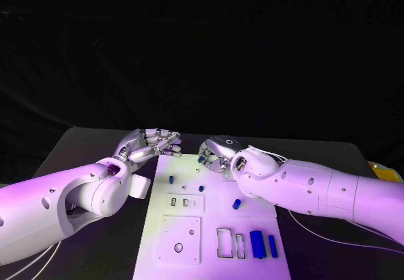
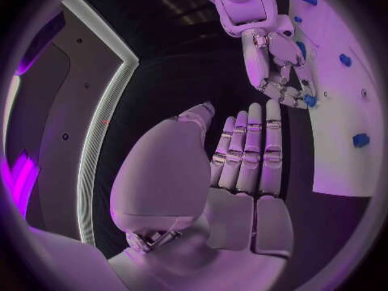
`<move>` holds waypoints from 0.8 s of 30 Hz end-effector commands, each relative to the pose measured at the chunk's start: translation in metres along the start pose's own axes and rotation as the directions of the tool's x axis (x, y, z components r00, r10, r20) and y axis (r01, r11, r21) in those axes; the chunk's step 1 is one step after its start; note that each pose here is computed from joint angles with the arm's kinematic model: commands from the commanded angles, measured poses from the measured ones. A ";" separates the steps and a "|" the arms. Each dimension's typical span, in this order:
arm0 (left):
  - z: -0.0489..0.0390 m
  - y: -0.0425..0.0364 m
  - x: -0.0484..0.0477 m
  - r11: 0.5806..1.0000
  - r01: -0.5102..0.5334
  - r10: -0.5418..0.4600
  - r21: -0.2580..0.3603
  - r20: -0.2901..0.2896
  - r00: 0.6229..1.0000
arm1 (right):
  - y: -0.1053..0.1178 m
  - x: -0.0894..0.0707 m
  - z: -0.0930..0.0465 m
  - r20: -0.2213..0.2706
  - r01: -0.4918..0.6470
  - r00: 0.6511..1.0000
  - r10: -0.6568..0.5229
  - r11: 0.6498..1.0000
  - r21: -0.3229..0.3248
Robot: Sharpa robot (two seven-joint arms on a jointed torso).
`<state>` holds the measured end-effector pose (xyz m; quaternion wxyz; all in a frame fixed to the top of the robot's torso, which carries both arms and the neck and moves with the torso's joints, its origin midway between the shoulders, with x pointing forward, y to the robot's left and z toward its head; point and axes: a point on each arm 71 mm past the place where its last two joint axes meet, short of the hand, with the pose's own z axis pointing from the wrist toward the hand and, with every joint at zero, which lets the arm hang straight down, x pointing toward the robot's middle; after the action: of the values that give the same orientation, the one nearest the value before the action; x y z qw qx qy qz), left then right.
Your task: Assemble the parts on the task board
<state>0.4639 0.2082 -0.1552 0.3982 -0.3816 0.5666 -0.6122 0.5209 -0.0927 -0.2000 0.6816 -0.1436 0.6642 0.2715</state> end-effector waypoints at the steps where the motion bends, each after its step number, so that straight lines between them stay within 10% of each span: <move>1: 0.0005 -0.0018 0.0022 1.000 0.011 -0.011 0.006 -0.018 1.000 | -0.003 0.001 0.000 -0.015 0.037 0.999 -0.037 0.999 0.012; 24: 0.0001 -0.0019 0.0008 1.000 0.009 -0.009 0.005 -0.015 1.000 | -0.001 0.001 0.000 -0.003 0.031 1.000 -0.031 0.999 0.014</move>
<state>0.4640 0.2093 -0.1550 0.3984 -0.3820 0.5668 -0.6116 0.5220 -0.0925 -0.2006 0.6854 -0.1502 0.6634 0.2599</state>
